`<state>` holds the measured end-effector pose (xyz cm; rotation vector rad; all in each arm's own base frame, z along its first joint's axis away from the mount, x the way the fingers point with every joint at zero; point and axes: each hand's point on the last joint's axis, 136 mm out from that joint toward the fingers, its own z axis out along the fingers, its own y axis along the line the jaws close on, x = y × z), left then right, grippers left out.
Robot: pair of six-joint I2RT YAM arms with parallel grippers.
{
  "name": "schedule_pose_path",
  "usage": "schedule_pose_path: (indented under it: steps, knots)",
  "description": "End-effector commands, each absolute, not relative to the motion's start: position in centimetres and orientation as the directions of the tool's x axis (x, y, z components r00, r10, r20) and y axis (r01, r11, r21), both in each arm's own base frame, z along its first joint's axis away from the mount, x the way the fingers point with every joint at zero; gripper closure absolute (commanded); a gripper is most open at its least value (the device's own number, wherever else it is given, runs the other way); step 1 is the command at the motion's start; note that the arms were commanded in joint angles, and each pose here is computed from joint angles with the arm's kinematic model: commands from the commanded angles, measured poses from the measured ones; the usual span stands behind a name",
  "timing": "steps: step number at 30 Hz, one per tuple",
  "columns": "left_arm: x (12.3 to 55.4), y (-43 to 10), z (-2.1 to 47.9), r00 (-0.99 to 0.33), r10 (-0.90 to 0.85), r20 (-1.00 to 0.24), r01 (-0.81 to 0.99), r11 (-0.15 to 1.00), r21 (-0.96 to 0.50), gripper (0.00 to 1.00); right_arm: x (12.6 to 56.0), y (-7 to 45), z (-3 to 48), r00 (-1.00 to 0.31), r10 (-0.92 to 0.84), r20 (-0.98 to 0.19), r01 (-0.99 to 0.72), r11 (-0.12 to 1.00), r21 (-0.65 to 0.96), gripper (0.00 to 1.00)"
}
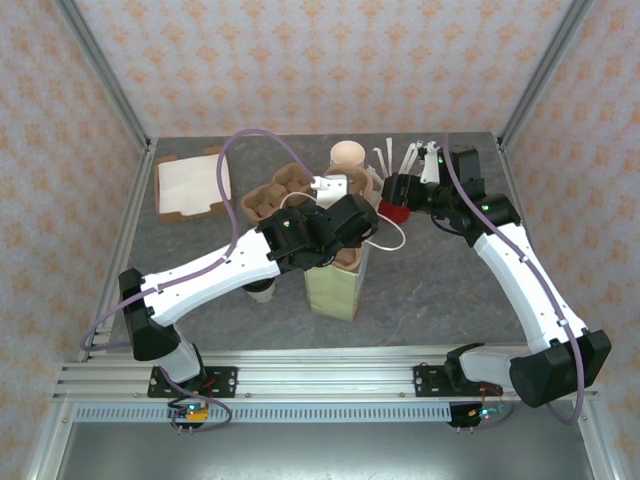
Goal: Pack the takeout coffee
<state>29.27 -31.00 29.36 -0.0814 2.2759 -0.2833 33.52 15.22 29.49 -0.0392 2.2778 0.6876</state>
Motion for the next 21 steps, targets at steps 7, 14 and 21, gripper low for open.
schedule_pose_path:
  steps: [7, 14, 21]
  knots:
    - [27.8, -28.6, 28.0, -0.72, -0.134, -0.681, 0.023, 0.976, -0.216, 0.7, 33.1, 18.1, 30.2, -0.747, 0.059, -0.663, -0.387, 0.772, 0.504, 0.4]
    - [27.7, -28.6, 27.6, -0.737, -0.109, -0.667, 0.042, 0.978, -0.206, 0.7, 33.0, 19.7, 29.3, -0.789, 0.019, -0.614, -0.419, 0.715, 0.56, 0.4]
    - [27.4, -28.5, 27.2, -0.755, -0.079, -0.651, 0.06, 0.98, -0.189, 0.71, 32.9, 20.0, 28.8, -0.801, 0.008, -0.598, -0.417, 0.709, 0.568, 0.39]
